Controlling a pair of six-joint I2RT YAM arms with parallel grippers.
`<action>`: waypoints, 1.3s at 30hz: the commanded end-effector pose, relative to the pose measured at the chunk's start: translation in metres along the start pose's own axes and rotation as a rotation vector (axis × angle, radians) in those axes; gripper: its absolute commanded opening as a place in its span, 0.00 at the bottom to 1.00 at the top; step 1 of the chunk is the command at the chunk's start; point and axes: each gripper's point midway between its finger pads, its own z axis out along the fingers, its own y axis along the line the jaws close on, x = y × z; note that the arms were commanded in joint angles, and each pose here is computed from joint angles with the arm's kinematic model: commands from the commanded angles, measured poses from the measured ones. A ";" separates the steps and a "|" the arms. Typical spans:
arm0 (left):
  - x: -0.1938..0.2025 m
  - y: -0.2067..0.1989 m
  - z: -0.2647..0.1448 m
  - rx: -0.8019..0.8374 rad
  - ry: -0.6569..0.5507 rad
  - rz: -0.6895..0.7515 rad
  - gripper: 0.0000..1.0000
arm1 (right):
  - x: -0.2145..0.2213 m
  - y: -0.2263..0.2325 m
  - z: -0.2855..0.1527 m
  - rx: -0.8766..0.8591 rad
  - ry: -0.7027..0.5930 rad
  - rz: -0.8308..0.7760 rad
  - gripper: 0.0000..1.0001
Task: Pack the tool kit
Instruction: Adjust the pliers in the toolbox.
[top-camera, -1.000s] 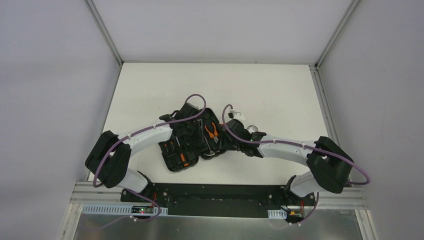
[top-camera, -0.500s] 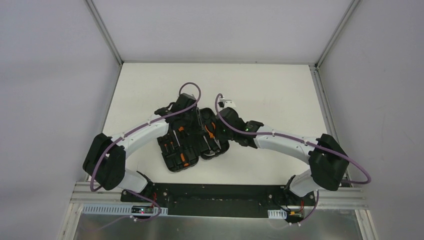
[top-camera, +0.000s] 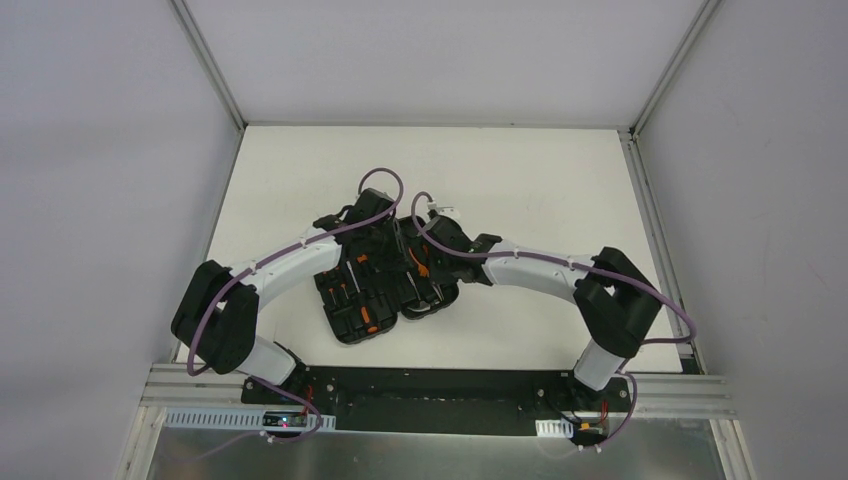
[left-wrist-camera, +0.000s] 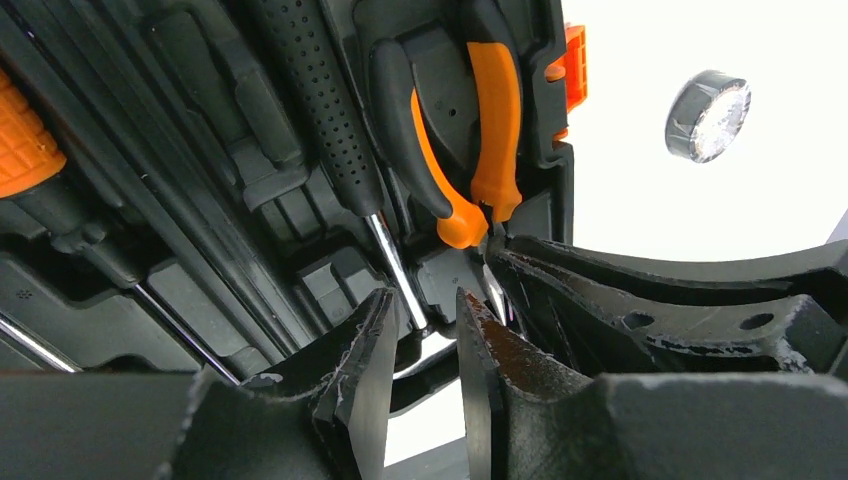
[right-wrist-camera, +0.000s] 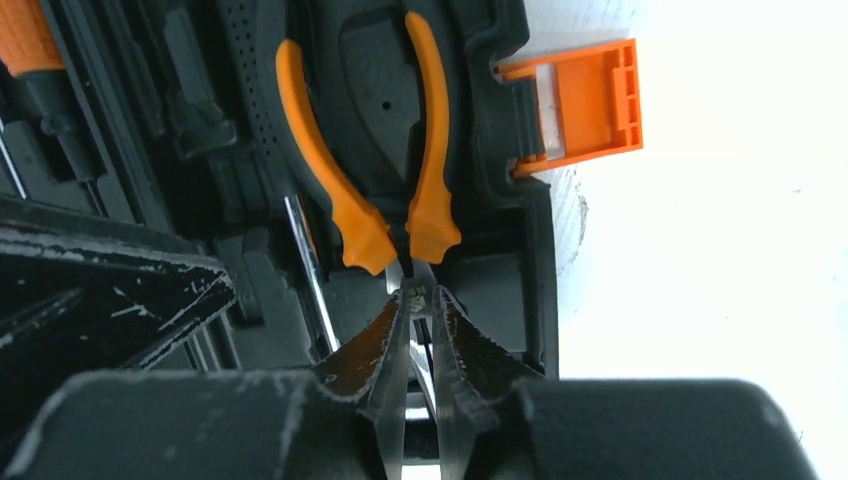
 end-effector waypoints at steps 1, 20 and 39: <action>-0.007 -0.001 -0.002 0.006 -0.022 -0.024 0.29 | 0.045 -0.043 0.015 0.198 0.162 -0.051 0.15; -0.006 -0.014 0.055 0.030 0.064 -0.159 0.16 | -0.014 -0.007 -0.032 -0.017 0.057 0.011 0.17; -0.010 -0.010 0.054 0.018 0.034 -0.150 0.13 | -0.002 -0.014 -0.031 -0.001 0.128 -0.070 0.30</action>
